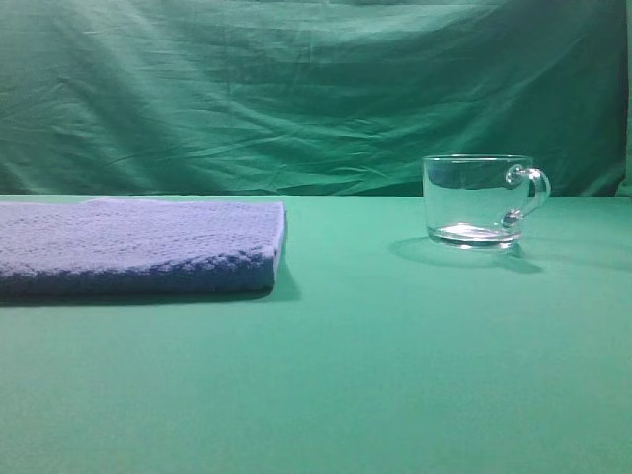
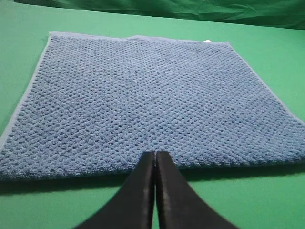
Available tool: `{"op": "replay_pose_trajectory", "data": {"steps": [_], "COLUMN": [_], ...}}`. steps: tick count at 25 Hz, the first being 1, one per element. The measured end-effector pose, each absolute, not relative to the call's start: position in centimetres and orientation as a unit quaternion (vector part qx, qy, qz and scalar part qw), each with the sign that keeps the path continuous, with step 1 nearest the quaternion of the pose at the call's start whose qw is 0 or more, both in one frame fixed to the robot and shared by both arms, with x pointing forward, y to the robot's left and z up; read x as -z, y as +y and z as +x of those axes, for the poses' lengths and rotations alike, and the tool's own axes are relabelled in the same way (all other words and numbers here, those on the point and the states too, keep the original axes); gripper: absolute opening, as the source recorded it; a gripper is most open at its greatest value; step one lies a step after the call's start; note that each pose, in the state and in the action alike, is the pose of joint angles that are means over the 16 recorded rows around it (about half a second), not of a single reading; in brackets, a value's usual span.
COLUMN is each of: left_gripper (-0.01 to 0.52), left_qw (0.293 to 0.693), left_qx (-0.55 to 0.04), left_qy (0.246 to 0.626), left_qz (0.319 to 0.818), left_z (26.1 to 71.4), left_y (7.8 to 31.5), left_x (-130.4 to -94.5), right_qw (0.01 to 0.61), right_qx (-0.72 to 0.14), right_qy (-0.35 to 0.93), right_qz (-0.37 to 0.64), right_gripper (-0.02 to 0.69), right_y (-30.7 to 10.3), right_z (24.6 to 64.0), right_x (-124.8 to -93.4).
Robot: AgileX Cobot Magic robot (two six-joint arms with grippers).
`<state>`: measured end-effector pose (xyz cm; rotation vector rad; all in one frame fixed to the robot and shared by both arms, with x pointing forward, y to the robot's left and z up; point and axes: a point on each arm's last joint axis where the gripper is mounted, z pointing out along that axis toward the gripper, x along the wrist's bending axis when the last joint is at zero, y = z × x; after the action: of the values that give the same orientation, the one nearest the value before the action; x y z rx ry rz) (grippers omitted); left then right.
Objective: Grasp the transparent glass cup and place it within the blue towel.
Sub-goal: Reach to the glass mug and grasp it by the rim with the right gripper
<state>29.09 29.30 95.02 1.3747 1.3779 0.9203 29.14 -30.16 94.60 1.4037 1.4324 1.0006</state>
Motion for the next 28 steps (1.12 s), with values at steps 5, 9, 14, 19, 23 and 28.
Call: {"op": "replay_pose_trajectory", "data": {"steps": [5, 9, 14, 19, 23, 28], "left_gripper": [0.0, 0.0, 0.0, 0.0, 0.0, 0.0], "left_qw": [0.474, 0.474, 0.474, 0.474, 0.474, 0.474], "left_qx": [-0.376, -0.376, -0.376, -0.376, -0.376, -0.376], "left_qy": [0.563, 0.563, 0.563, 0.563, 0.563, 0.563], "left_qz": [0.562, 0.562, 0.562, 0.562, 0.562, 0.562], "left_z": [29.09, 29.09, 29.09, 29.09, 29.09, 29.09], "left_y": [29.3, 29.3, 29.3, 29.3, 29.3, 29.3], "left_x": [-95.02, -95.02, -95.02, -95.02, -95.02, -95.02], "right_qw": [0.435, 0.435, 0.435, 0.435, 0.435, 0.438], "right_qx": [-0.402, -0.402, -0.402, -0.401, -0.401, -0.416], "right_qy": [0.575, 0.576, 0.576, 0.576, 0.576, 0.566], "right_qz": [0.564, 0.564, 0.564, 0.564, 0.564, 0.561], "right_gripper": [0.0, 0.0, 0.0, 0.0, 0.0, 0.0], "right_y": [-30.16, -30.16, -30.16, -30.16, -30.16, -30.1], "right_z": [29.14, 29.14, 29.14, 29.14, 29.14, 29.22], "right_x": [-94.59, -94.59, -94.59, -94.58, -94.58, -94.85]}}
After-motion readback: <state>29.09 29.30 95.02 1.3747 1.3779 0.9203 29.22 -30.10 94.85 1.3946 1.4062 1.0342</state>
